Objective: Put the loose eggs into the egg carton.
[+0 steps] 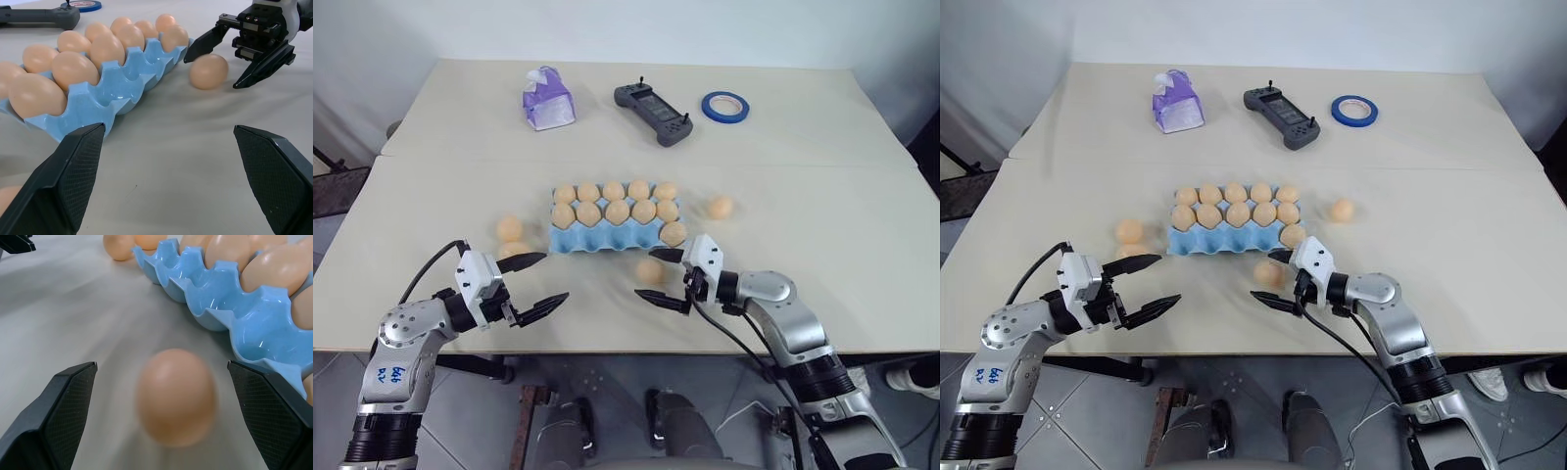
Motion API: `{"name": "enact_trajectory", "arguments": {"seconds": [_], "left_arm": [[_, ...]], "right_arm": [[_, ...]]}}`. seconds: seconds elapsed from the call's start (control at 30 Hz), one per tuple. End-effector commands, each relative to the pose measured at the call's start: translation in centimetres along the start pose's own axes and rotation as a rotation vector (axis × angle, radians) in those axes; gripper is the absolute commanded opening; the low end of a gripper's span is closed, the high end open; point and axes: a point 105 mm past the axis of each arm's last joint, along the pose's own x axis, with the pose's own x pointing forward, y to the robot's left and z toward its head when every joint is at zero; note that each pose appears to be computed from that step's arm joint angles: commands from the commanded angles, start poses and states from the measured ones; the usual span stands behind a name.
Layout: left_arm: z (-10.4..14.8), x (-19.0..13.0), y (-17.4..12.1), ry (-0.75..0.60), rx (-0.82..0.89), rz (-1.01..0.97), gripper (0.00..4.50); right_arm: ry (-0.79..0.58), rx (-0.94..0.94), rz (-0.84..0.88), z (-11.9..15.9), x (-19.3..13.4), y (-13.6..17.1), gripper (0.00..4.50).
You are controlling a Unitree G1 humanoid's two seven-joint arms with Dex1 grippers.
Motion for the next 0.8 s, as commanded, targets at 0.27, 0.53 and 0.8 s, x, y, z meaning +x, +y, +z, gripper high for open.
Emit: {"name": "enact_trajectory", "arguments": {"seconds": [0.27,0.53,0.8], "left_arm": [[1.4,0.3,0.0,-0.031,0.047,-0.022,4.5],[1.5,0.1,0.3,-0.029,0.053,-0.009,4.5],[1.4,-0.1,0.0,-0.023,0.046,-0.007,4.5]], "right_arm": [[-0.017,-0.036,-0.005,0.7,0.2,0.0,4.47],[-0.011,-0.022,0.024,0.3,1.2,0.6,4.47],[-0.036,-0.015,-0.004,0.4,1.4,0.4,1.79]]}}
